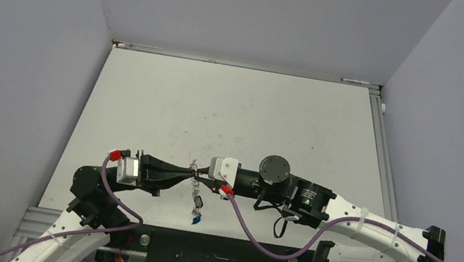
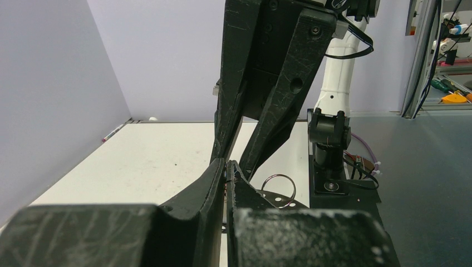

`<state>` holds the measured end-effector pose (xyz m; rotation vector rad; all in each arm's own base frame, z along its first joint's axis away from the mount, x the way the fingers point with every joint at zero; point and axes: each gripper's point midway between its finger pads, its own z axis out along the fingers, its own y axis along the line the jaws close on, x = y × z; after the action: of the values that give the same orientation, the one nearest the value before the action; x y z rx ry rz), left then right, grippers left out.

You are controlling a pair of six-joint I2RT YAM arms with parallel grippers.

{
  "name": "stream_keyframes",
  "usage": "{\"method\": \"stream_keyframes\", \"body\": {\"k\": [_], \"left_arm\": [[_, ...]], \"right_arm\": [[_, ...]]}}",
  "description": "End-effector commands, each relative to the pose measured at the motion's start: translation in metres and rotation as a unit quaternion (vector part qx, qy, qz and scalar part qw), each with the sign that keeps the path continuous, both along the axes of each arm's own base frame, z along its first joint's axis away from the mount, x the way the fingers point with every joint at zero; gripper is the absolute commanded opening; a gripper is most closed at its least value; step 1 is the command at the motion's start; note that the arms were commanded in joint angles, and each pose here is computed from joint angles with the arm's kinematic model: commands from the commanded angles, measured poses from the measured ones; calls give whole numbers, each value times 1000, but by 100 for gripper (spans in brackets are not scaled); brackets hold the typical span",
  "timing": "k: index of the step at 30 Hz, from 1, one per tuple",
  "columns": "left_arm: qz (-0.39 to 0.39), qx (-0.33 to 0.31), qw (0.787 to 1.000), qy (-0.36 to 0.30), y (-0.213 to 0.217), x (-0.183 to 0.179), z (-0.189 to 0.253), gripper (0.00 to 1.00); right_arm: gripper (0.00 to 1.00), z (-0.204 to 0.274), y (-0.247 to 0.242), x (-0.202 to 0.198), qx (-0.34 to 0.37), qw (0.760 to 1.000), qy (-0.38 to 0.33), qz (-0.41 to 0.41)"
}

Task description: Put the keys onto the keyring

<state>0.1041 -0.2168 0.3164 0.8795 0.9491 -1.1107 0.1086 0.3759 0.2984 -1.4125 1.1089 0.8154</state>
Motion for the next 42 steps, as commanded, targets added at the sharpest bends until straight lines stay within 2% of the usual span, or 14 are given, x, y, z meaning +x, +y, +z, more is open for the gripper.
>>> {"method": "stream_keyframes", "body": {"k": [1,7,12,22,28,35,42], "left_arm": [[5,-35,998,-50,8,-10,36,0],[6,-35,998,-50,9,-10,36,0],[6,-35,998,-50,9,-10,36,0],[6,-35,998,-50,9,-10,36,0],[7,-36,998,-51,9,-10,36,0],[7,-36,998,-51,9,-10,37,0],[7,-36,998,-51,9,-10,36,0]], "right_arm": [[16,31,5,6,45,999,-15,-2],[14,29,4,11,45,999,-11,-5],[20,27,4,13,47,999,-8,-5],[20,25,3,16,46,999,-4,-5],[26,23,3,18,45,999,-2,-6],[25,21,4,17,42,999,-1,-3],[18,20,6,15,41,999,3,4]]}}
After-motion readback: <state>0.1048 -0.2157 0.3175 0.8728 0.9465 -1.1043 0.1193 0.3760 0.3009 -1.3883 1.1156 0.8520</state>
